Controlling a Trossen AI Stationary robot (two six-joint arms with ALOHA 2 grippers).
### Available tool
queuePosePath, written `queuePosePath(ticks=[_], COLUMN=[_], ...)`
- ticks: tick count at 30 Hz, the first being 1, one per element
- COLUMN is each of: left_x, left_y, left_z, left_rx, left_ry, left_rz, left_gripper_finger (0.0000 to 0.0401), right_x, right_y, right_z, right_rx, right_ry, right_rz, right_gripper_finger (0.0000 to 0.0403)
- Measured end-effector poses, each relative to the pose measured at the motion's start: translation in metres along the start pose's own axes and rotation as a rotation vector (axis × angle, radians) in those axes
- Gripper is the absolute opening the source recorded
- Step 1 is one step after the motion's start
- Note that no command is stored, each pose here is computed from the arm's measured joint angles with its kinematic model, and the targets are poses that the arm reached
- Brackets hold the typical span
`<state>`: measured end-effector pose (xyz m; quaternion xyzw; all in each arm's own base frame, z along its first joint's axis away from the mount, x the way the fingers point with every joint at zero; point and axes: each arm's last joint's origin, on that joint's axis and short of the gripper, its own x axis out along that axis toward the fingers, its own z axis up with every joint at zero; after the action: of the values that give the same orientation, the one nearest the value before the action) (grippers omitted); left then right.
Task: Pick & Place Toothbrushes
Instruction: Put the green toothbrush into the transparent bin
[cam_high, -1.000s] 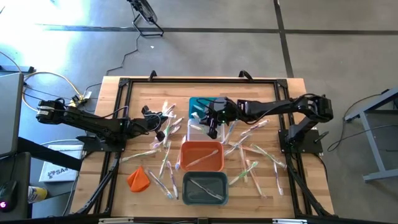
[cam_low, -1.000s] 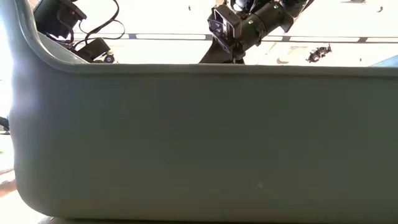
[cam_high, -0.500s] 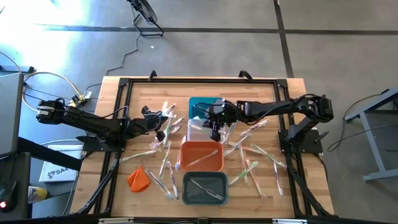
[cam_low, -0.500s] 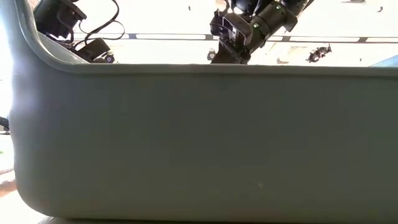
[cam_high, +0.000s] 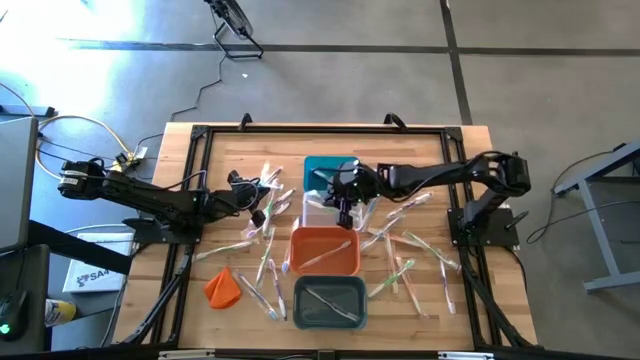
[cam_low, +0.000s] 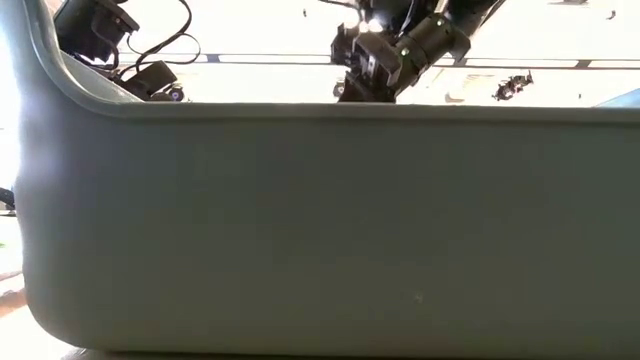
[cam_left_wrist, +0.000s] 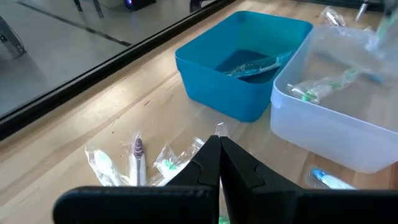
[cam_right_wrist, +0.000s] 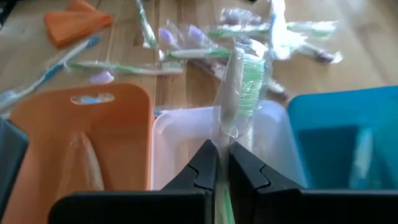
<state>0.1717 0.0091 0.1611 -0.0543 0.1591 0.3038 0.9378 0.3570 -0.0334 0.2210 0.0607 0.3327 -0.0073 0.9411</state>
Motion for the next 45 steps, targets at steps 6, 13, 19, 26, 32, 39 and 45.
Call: queuePosePath(ticks=[6, 13, 19, 26, 32, 39, 45], left_x=[0.000, 0.000, 0.000, 0.000, 0.000, 0.000, 0.000], left_y=[0.000, 0.000, 0.001, 0.001, 0.001, 0.002, 0.002], left_z=[-0.001, -0.002, -0.003, -0.003, -0.004, -0.005, -0.005], left_rx=[-0.026, -0.020, -0.013, -0.012, -0.003, 0.005, 0.005], left_ry=[0.006, 0.014, 0.024, 0.025, 0.038, 0.047, 0.048], left_rz=[0.002, 0.004, 0.007, 0.007, 0.011, 0.014, 0.015], left_gripper_finger=[0.0000, 0.0000, 0.0000, 0.0000, 0.0000, 0.0000, 0.0000], right_x=[0.011, 0.012, 0.012, 0.012, 0.012, 0.012, 0.003], right_y=[0.011, 0.016, 0.016, 0.018, 0.016, 0.012, 0.013], right_z=[-0.005, -0.006, -0.006, -0.007, -0.007, -0.006, -0.002], right_rx=[-0.005, 0.044, 0.050, 0.048, 0.049, 0.066, 0.064], right_ry=[0.012, 0.012, 0.014, 0.022, 0.019, 0.003, -0.010], right_rz=[-0.027, -0.018, -0.014, -0.009, -0.048, -0.169, -0.166], right_gripper_finger=[0.0010, 0.0010, 0.0012, 0.0016, 0.0042, 0.0140, 0.0162])
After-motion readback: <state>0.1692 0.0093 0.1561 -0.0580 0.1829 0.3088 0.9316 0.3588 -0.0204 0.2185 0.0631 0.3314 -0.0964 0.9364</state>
